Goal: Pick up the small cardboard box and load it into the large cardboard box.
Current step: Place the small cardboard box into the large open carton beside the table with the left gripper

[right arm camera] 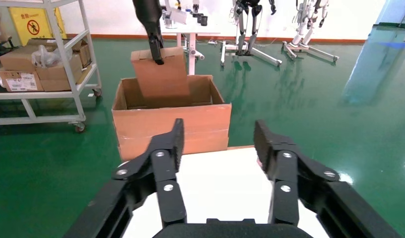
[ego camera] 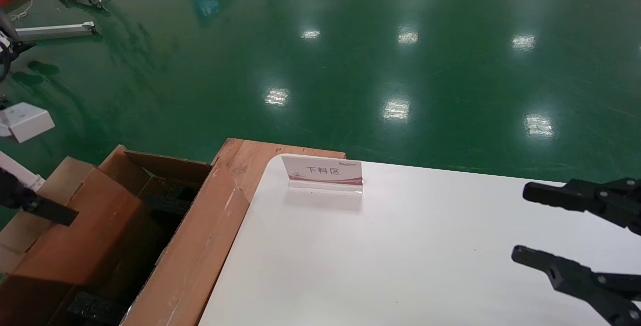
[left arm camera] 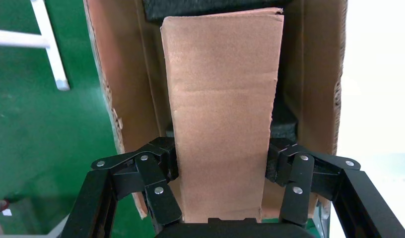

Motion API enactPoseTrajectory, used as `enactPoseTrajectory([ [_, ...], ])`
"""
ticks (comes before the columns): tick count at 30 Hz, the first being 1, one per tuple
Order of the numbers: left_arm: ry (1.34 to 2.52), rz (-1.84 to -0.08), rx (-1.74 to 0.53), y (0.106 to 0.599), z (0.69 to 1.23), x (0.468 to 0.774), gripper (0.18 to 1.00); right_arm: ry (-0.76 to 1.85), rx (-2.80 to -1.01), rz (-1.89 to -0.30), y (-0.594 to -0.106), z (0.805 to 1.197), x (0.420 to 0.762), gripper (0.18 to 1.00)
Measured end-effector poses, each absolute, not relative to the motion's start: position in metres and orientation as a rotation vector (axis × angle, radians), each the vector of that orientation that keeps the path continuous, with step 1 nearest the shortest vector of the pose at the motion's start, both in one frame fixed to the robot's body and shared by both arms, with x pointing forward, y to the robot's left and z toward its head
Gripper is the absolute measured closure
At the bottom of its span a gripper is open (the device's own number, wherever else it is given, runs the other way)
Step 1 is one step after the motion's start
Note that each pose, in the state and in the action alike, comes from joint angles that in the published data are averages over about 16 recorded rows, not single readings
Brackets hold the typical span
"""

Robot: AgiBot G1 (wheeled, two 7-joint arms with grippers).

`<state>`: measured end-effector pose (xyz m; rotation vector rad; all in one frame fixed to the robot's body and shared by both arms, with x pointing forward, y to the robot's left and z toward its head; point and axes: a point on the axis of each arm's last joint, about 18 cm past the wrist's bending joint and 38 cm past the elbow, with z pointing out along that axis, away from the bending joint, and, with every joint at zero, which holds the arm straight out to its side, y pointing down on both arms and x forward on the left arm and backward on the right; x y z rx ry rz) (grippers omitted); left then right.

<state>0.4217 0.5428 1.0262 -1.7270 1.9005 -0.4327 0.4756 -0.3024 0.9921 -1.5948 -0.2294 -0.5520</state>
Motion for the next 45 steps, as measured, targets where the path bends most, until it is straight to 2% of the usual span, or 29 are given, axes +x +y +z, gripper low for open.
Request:
enactPoseTrajectory([
  [9, 1.916, -0.42, -1.751, 0.555, 1.006, 0.421, 0.935, -0.229, -1.595, -0.552, -0.302, 0.992, 0.476, 0.486],
  [21, 1.912, -0.376, -1.759, 0.573, 0.99, 0.425, 0.936, -0.229, -1.595, -0.552, -0.302, 0.992, 0.476, 0.273],
  [33, 1.898, -0.33, -1.749, 0.587, 0.985, 0.441, 0.936, -0.229, -1.595, -0.552, -0.302, 0.992, 0.476, 0.185],
  [45, 1.895, -0.313, -1.751, 0.596, 0.976, 0.462, 0.937, -0.229, -1.595, -0.552, -0.302, 0.992, 0.476, 0.178],
])
